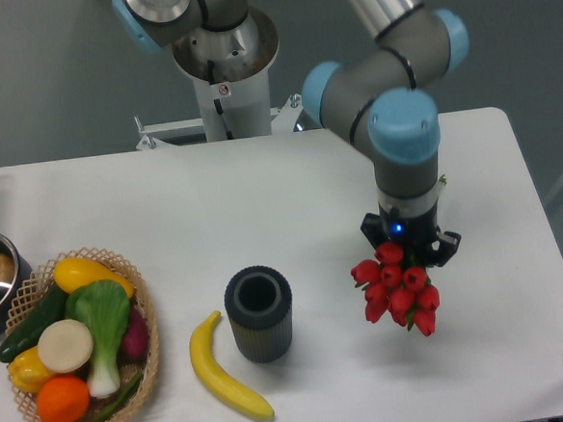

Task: Place the flowers on the table
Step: 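Carry the red tulips over the table and lower them onto it, then open the gripper to release the tulips on the table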

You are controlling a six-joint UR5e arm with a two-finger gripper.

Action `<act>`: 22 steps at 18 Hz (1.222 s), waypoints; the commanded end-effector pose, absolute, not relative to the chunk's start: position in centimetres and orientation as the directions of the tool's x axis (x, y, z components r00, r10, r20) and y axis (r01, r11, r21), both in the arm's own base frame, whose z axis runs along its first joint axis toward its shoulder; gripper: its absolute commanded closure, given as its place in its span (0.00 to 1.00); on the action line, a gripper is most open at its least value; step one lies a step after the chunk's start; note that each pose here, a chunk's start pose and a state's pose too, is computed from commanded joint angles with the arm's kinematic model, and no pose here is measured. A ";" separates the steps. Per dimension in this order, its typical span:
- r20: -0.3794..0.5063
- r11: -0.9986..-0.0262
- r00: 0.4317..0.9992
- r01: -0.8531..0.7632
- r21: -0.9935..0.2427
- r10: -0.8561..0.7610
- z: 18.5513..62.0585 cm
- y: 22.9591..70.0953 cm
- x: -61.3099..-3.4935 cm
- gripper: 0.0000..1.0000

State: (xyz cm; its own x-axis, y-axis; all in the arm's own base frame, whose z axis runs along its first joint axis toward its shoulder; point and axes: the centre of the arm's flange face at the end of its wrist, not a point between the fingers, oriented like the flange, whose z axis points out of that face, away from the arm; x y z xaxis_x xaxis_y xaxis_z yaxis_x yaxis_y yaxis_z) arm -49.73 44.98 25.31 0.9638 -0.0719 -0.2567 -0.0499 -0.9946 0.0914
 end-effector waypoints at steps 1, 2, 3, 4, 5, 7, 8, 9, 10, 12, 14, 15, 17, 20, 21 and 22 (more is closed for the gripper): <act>-0.256 -0.995 0.964 -0.046 0.091 -0.068 25.0 45.0 -49.8 0.54; -0.251 -0.995 0.966 -0.045 0.094 -0.067 24.5 45.1 -49.9 0.51; -0.245 -0.995 0.967 -0.044 0.095 -0.066 24.1 45.1 -49.9 0.50; -0.240 -0.994 0.969 -0.044 0.098 -0.067 23.7 45.2 -50.0 0.50; -0.236 -0.994 0.969 -0.045 0.100 -0.067 23.3 45.2 -50.0 0.50; -0.228 -0.994 0.972 -0.040 0.102 -0.062 22.7 45.3 -50.1 0.42; -0.233 -0.994 0.970 -0.041 0.100 -0.063 22.9 45.4 -50.3 0.33; -0.242 -0.995 0.968 -0.043 0.095 -0.065 23.4 45.5 -50.5 0.06; -0.254 -0.995 0.965 -0.037 0.087 -0.059 24.2 45.5 -50.7 0.00; -0.284 -0.997 0.957 -0.034 0.067 -0.052 26.4 45.6 -50.8 0.00; -0.316 -0.998 0.947 -0.036 0.053 -0.050 28.9 45.0 -50.9 0.00; -0.337 -0.998 0.940 -0.035 0.044 -0.048 30.3 44.8 -50.9 0.00; -0.394 -1.000 0.919 -0.025 0.014 -0.028 34.6 44.0 -51.5 0.00; -0.438 -1.000 0.899 -0.012 -0.013 -0.005 40.2 42.0 -52.7 0.00; -0.435 -0.999 0.899 -0.047 0.009 -0.046 41.1 41.5 -53.0 0.00; -0.416 -0.994 0.903 -0.102 0.040 -0.109 41.4 40.8 -53.5 0.00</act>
